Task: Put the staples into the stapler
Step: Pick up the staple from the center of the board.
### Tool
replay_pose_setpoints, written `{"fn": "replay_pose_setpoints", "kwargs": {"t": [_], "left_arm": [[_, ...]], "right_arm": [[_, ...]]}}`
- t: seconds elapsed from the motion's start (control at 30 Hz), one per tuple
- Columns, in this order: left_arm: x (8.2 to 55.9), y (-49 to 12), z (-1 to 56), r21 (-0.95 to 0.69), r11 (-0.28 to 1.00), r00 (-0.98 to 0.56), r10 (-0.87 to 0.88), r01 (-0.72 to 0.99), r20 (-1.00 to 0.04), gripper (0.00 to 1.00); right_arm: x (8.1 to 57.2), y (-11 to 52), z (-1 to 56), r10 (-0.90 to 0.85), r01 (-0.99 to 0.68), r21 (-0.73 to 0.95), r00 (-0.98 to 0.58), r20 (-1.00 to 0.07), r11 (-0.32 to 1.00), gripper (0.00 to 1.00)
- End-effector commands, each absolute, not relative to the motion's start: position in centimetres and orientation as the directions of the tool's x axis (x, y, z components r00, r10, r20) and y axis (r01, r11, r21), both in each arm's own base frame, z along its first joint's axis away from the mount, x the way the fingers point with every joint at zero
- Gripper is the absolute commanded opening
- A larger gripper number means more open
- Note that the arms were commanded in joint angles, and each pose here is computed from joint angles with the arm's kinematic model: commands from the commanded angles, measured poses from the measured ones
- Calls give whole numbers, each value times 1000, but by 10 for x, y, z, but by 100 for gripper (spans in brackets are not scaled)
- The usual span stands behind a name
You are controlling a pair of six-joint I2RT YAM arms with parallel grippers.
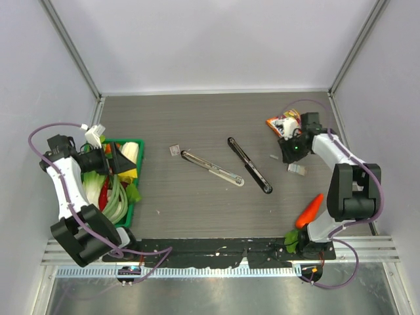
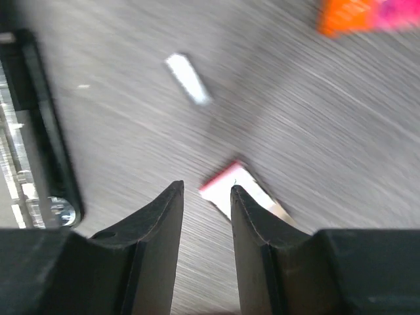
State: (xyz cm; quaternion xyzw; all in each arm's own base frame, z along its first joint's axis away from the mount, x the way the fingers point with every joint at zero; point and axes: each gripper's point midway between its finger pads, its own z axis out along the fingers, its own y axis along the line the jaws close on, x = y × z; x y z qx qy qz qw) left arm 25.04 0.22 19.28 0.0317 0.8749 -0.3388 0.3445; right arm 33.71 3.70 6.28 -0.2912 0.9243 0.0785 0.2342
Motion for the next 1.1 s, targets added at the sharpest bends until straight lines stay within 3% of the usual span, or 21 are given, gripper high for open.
{"fn": "replay_pose_setpoints", "kwargs": {"t": [0.0,0.17,0.33,0.53,0.83,1.07], "left_arm": [[240,-2,204,-515,785,-727,-123,345,-675,100],[231,-5,203,-471,796,-707,-78,381,-703,100],[226,-8,197,-460,798,-700,-68,389,-711,100],[227,-13,199,-481,779,-690,-88,402,-718,100],[229,-11,198,-478,787,-692,-93,389,-716,100],[230,-10,197,-480,792,-695,-102,376,-712,100]], "right_arm": [[352,-10,82,-300,-344,-16,-794,-529,939,40],[339,-35,54,-175,-219,41,-865,-470,975,40],[339,-27,46,-128,-219,147,-875,-467,965,39],[363,6,77,-239,-407,177,-779,-580,896,43],[394,16,57,-519,-631,15,-652,-552,776,49],[407,17,49,-614,-717,12,-605,-507,697,51]]}}
